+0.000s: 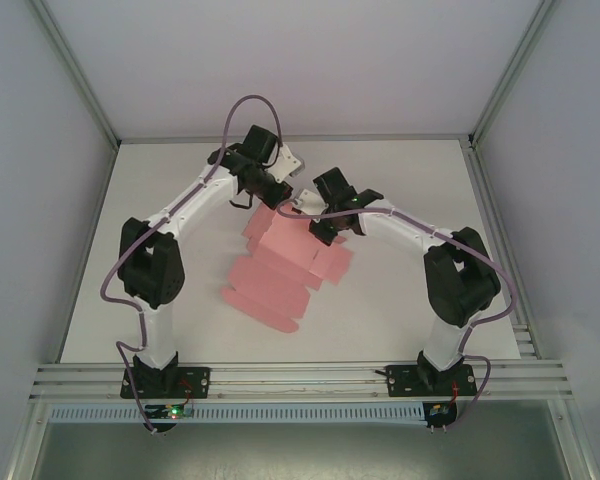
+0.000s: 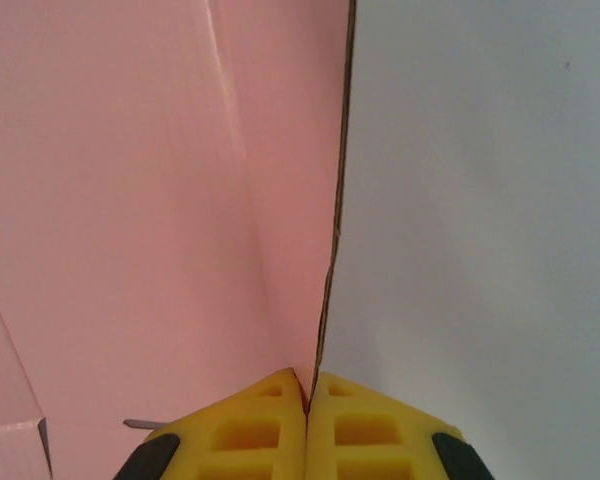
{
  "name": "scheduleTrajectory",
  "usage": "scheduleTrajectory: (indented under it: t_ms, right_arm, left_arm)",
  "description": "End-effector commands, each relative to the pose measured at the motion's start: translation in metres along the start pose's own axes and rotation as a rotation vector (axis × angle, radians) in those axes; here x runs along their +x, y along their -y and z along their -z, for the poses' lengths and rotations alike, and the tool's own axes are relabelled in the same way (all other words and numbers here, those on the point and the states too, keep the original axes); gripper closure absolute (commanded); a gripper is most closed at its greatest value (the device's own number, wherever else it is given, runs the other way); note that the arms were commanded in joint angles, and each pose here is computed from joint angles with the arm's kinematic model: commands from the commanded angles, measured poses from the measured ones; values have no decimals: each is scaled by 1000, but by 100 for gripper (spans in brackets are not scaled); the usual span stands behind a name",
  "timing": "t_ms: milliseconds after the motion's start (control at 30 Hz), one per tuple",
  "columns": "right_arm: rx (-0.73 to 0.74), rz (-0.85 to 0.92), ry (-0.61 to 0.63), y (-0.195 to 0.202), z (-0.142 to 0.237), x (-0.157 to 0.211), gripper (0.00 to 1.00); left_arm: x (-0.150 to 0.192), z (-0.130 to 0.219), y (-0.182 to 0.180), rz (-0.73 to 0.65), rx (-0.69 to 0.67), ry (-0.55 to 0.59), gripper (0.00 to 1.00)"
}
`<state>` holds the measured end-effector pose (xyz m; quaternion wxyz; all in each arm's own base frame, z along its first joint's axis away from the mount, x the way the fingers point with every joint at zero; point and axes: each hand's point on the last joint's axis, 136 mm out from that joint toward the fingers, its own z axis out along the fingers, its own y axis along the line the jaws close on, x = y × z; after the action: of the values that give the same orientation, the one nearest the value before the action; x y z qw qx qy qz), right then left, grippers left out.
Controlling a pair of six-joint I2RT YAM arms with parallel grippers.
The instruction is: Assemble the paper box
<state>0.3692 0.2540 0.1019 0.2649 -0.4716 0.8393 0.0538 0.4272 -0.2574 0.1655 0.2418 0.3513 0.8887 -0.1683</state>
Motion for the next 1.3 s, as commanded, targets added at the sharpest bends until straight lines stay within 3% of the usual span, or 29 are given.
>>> scheduleTrajectory:
  t_ms: [0,200,267,533,633,800,1033,1167,1267]
  right_arm:
    - [52,-46,98,2,10,-31,100]
    - [33,-55,123,-6,14,-42,100]
    - [36,-55,128,-7,16,-44,100]
    - [53,-120,150,0,16,-45,100]
    - [55,-118,135,0,13,-41,100]
    - [31,-63,129,-1,13,-30,100]
    - [-124,69,203,-13,23,-21,100]
    - [-231,192,253,-29,35,-17,100]
    - [-289,273,256,-41,42,-10,100]
  left_arm:
    - [20,-18,9,107,-42,-105,95]
    - [9,-14,-4,211,-159,-70,94]
    - [4,-12,2,218,-152,-57,89]
    - [5,-22,24,197,-135,-68,88]
    - [15,-26,27,195,-120,-98,81]
    - [34,-21,40,56,-32,-134,70]
    - [26,15,49,-33,220,19,70]
    - [35,24,47,-143,250,22,63]
    - [35,26,38,-135,245,20,62]
